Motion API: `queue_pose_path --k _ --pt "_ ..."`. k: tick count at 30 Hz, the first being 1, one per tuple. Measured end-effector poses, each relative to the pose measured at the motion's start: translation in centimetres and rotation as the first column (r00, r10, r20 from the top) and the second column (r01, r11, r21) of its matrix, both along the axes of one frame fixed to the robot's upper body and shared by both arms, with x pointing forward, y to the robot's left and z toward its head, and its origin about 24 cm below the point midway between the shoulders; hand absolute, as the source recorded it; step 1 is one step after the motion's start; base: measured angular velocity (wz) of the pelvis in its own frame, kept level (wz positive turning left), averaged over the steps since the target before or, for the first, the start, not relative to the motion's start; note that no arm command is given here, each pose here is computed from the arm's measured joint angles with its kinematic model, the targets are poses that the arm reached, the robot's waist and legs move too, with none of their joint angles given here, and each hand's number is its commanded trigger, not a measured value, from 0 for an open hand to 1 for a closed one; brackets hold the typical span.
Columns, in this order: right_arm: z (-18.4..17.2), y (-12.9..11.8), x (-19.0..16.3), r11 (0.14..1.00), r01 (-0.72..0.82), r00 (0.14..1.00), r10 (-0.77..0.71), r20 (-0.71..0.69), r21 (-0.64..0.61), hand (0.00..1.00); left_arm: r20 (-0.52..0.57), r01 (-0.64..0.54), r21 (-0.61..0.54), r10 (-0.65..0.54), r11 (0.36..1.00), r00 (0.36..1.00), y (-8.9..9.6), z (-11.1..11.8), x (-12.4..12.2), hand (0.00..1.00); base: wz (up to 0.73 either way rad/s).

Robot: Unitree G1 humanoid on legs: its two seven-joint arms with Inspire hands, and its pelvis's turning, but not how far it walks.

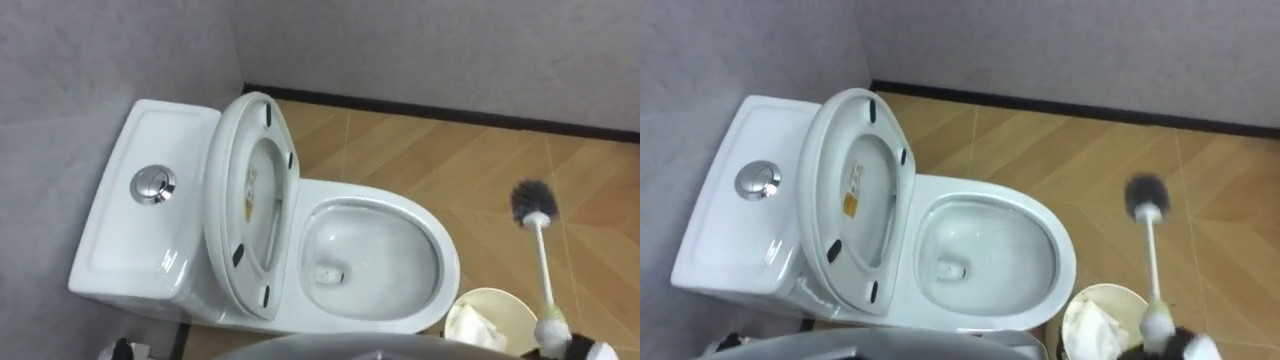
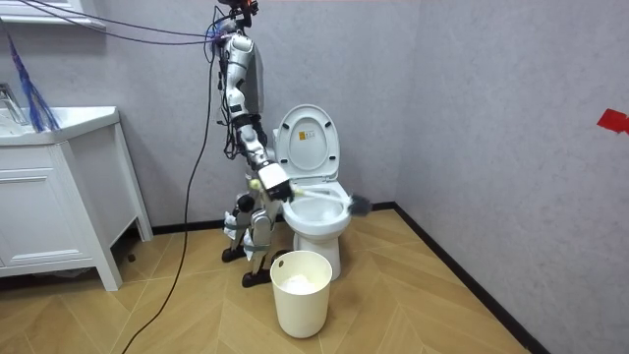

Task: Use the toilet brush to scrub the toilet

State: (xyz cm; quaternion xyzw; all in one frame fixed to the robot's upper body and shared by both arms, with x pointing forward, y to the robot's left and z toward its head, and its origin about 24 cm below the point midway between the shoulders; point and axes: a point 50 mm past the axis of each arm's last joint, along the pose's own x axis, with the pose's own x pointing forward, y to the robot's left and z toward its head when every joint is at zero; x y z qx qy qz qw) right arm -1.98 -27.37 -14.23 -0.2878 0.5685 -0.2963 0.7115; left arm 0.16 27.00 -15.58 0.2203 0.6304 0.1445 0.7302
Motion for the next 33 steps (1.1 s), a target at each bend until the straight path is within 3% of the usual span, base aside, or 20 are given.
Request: queue_pose_path --k 23,33 --pt "-1.9 2.0 -1.6 0.940 0.027 0.979 0.044 -0.200 0.341 0.00 -0.081 0.015 -0.032 -0.018 0.999 0.997 -0.8 -0.3 -1.2 0.00 0.01" --pt "-2.3 2.9 -3.0 0.880 0.131 0.956 0.009 -0.292 0.455 0.00 -0.116 0.007 -0.055 -0.013 0.998 0.993 -1.1 -0.5 -1.5 0.00 0.02"
